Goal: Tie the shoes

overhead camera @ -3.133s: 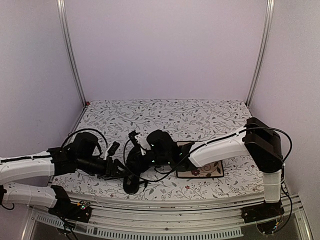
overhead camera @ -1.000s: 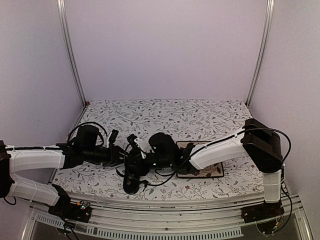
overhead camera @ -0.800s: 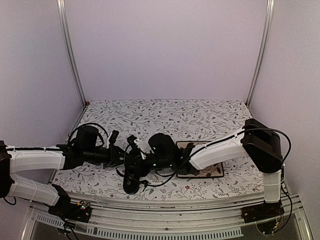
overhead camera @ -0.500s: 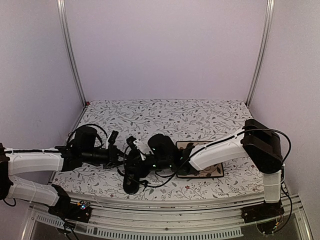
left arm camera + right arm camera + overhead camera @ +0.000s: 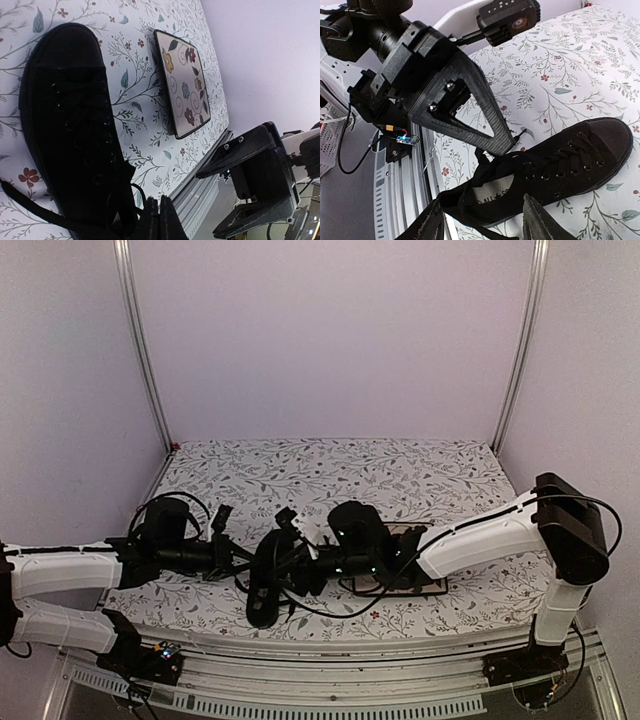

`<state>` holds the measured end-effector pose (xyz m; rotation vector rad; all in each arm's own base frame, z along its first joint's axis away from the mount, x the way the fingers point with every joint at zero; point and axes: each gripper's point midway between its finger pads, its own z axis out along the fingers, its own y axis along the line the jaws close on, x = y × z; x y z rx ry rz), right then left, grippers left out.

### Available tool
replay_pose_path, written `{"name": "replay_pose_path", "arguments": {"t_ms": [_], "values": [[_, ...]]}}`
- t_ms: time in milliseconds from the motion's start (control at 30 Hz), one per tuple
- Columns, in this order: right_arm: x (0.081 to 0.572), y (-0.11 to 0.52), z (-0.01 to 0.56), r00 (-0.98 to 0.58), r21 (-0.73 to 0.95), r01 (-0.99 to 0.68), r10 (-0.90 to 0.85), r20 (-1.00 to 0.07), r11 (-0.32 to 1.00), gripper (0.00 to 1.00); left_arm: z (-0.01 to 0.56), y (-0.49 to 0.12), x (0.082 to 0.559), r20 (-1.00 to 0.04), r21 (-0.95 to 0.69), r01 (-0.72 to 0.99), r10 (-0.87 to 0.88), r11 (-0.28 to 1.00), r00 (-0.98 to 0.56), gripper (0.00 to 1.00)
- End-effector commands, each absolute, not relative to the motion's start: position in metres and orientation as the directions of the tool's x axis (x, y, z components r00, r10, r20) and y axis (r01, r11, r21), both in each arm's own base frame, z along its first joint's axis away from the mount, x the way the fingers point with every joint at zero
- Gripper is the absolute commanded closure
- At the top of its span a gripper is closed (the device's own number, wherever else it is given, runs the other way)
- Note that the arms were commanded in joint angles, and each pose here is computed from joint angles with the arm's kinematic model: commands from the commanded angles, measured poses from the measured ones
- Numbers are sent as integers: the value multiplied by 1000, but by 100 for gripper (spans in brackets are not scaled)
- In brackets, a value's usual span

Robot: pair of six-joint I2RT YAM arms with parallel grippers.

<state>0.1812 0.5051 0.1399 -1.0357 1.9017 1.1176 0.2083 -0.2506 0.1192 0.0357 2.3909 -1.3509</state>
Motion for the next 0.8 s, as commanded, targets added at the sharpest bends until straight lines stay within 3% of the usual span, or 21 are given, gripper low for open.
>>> {"name": "replay_pose_path", "arguments": {"t_ms": [0, 367, 767], "values": [[162, 499, 122, -410, 347, -910, -378, -830, 225, 48, 118, -247, 205, -346, -820, 206, -176, 534, -921, 100], [152, 531, 96, -400, 364, -915, -508, -763, 174, 51, 120, -241, 203, -350, -819, 201, -191, 537, -917, 100], [151, 538, 76, -443, 384, -895, -549, -709, 227, 56, 121, -243, 204, -352, -819, 208, -181, 535, -918, 100]]}}
